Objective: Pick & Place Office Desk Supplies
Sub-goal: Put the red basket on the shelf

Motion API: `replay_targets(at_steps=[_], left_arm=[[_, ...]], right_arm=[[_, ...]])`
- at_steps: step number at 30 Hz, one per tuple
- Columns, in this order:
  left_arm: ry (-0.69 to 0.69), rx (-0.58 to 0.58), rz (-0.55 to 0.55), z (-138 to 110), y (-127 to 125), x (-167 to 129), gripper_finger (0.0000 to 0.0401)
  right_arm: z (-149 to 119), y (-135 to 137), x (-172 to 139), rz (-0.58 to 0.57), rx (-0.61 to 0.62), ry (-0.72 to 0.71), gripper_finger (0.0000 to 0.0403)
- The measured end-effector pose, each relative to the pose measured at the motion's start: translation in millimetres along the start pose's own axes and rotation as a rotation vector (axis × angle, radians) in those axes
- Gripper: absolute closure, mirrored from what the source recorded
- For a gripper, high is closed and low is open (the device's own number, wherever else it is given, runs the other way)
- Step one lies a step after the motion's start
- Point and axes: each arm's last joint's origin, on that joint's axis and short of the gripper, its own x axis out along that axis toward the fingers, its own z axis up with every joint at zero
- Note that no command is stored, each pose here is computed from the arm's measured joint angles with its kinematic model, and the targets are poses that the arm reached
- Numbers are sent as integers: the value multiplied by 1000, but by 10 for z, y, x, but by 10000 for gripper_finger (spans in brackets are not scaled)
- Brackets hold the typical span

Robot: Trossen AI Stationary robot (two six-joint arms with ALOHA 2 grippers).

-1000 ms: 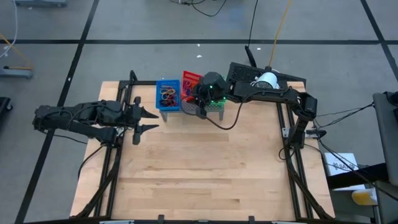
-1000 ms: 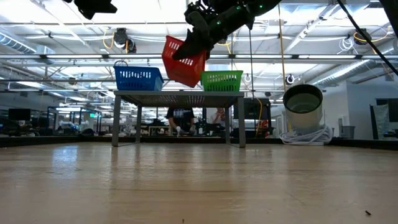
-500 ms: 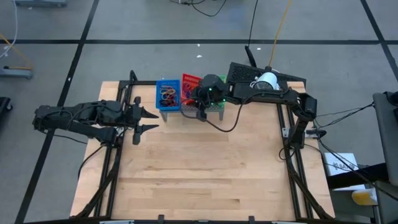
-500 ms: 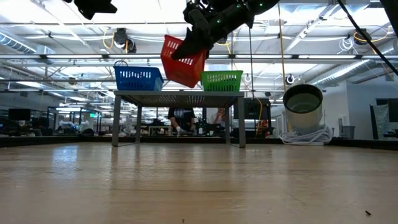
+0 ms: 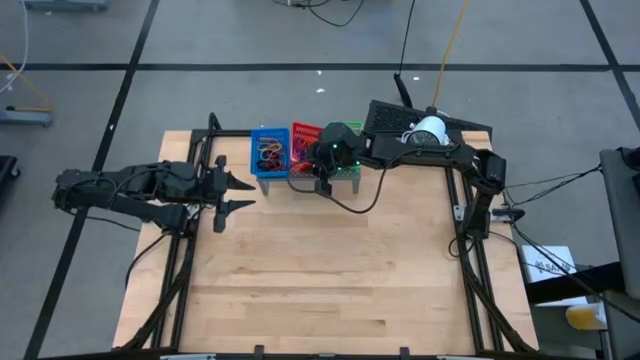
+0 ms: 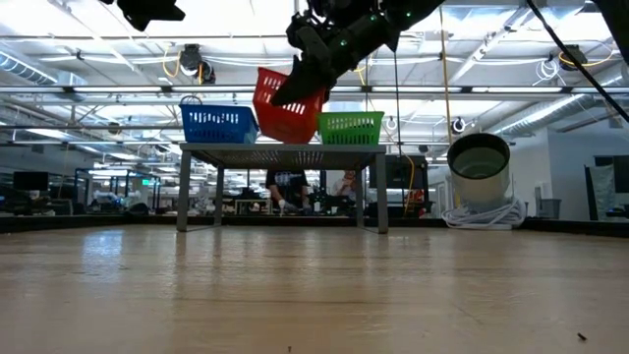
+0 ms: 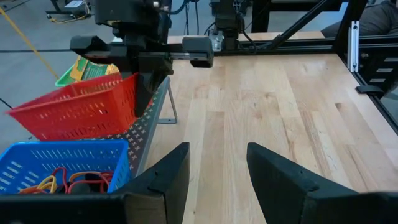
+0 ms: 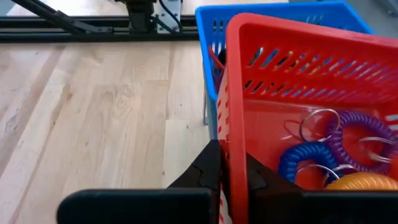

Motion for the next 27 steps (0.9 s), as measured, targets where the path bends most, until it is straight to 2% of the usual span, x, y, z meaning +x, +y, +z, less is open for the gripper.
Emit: replay_targets(at_steps=[17, 27], left_arm=[[0, -7, 0, 1, 0, -1, 231], [0, -6, 1, 1, 0, 0, 231]], right_arm=[[-52, -16, 39, -17, -12, 47, 403], [148, -23, -145, -55, -21, 135, 403]])
